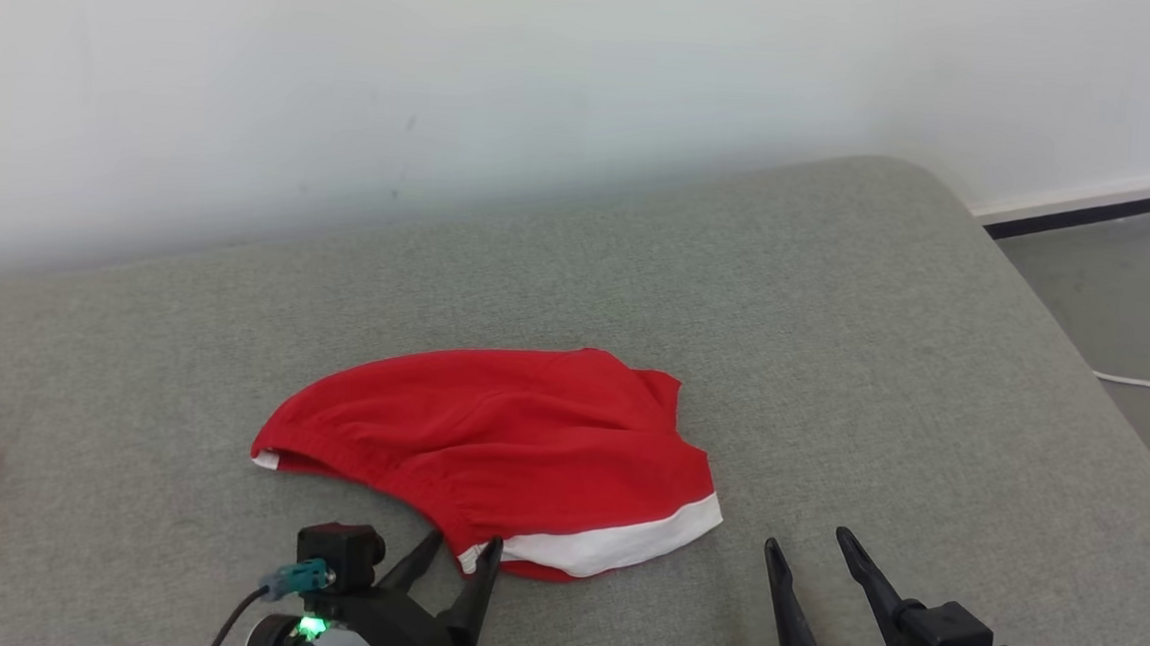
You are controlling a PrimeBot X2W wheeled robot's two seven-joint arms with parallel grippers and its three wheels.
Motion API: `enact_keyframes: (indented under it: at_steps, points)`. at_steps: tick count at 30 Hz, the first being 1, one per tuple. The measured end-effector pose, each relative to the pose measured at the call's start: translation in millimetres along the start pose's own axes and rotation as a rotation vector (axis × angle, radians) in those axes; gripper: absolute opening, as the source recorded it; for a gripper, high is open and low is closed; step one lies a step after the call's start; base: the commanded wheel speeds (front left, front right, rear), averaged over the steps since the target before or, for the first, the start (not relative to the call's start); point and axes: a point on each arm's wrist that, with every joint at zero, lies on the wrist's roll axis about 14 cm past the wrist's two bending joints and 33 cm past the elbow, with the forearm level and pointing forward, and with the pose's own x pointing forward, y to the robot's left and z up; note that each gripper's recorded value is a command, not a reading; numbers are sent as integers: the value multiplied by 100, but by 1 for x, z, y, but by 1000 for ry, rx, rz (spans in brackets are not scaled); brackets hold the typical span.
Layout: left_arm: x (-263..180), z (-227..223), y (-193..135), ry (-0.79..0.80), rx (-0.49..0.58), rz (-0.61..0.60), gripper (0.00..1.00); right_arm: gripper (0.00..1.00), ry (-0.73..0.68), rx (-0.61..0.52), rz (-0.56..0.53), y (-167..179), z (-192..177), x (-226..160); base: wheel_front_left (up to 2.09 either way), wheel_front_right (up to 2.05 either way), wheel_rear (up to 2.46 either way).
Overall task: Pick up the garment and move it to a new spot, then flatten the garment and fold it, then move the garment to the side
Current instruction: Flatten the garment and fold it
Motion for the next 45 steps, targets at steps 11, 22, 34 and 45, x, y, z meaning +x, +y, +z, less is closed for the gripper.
enact_keyframes:
  at_steps: [11,22,34,45]
  points:
    - [8,-33,2,128,67,0,88,100,13,6,-61,-18,-5,-6,0,0,0]
    - [9,-35,13,130,72,23,0,100,16,15,-61,-18,-6,-3,0,0,0]
    - [-27,-4,79,6,16,209,0,100,11,22,-28,-9,-6,4,0,0,0]
    - [-59,0,112,-7,0,373,0,100,5,20,18,4,-4,11,0,0,0]
